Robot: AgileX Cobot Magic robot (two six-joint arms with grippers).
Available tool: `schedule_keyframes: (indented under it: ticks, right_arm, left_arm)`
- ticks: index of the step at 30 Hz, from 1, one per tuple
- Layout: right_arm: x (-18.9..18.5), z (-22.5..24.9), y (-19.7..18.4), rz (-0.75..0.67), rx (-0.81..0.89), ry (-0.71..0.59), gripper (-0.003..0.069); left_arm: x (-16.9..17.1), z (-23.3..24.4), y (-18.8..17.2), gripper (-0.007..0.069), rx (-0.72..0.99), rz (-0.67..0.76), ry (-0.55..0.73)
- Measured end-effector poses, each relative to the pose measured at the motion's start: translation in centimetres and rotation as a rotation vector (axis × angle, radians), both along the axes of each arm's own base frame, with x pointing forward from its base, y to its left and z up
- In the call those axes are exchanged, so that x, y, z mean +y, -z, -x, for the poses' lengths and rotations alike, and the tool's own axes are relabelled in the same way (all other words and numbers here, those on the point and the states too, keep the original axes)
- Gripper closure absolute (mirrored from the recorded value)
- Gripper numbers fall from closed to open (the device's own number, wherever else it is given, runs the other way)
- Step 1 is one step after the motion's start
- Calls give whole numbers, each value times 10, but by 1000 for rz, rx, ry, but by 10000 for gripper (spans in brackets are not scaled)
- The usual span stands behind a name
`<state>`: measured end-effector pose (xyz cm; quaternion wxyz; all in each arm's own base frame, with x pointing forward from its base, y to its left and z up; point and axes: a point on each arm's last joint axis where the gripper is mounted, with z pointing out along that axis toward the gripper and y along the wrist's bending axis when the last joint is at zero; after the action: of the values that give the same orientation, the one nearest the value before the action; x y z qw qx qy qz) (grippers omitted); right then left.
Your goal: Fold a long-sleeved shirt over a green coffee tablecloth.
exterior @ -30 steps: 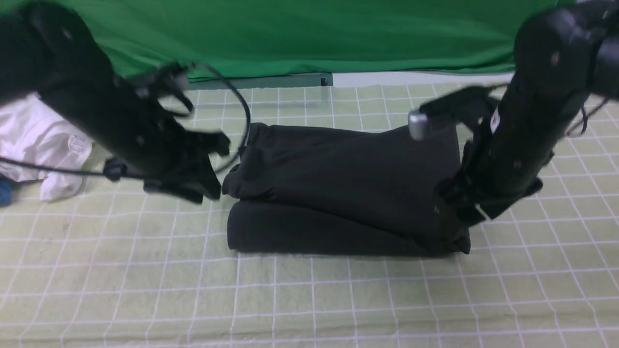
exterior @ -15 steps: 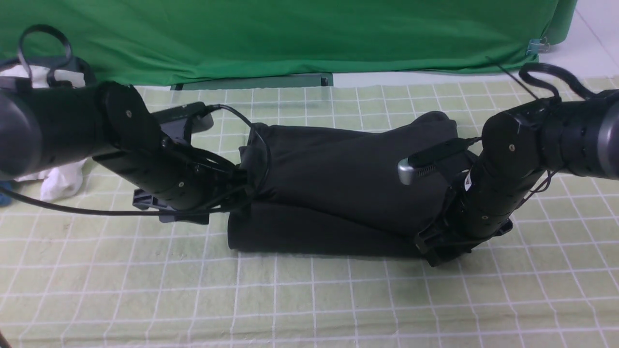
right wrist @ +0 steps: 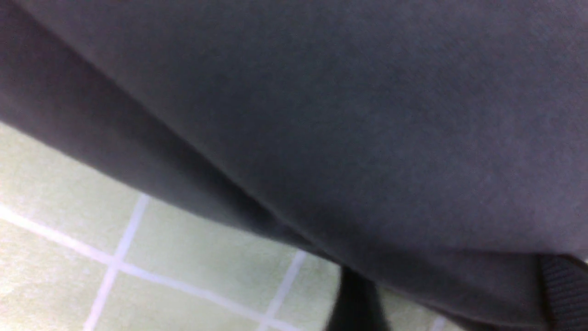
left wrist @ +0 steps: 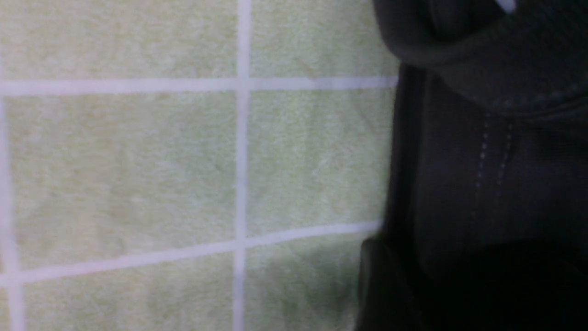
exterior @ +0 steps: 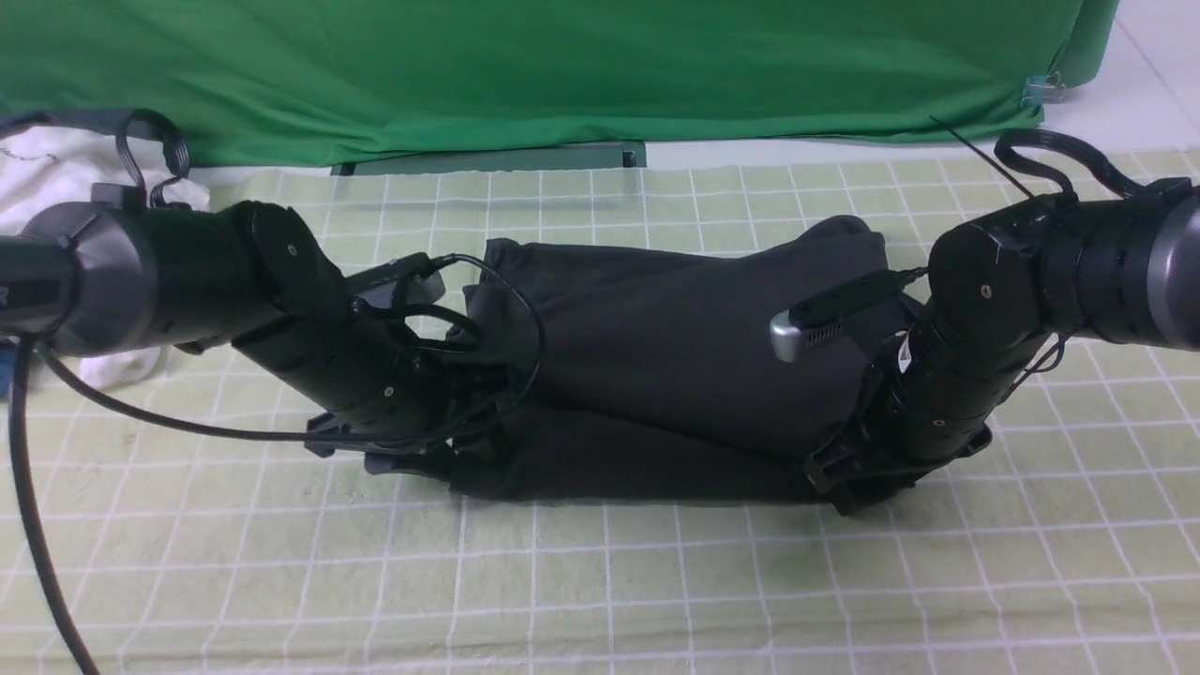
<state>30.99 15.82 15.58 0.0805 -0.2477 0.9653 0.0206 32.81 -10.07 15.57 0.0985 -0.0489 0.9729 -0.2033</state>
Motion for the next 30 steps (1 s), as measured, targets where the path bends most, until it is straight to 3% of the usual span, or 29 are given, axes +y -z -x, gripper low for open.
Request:
schedule_keyframes:
  ticks: [1, 4, 7, 13, 23, 27, 29, 30]
  right_arm:
    - [-1, 0, 0, 6, -3, -9, 271]
    - [-2, -1, 0, 19, -7, -35, 490]
    - [-4, 3, -2, 45, 42, -44, 602]
    - [-15, 28, -14, 77, 152, -18, 606]
    - [-30, 60, -16, 63, 136, -8, 595]
    - [-30, 60, -15, 64, 128, -7, 540]
    - [-32, 60, -15, 78, 131, -9, 440]
    - [-32, 60, -15, 79, 134, -9, 431]
  left_arm:
    - [-1, 0, 0, 334, 3, 9, 2]
    - [-3, 2, -1, 489, 17, 29, 21]
    - [-3, 8, -3, 570, 46, 40, 87]
    - [-3, 31, -28, 573, 44, 41, 159]
    - [-19, 78, -7, 573, 103, 21, 200]
    - [-20, 76, -9, 568, 87, 16, 202]
    - [-21, 73, -13, 549, 74, 12, 214]
    - [-20, 72, -13, 547, 72, 10, 216]
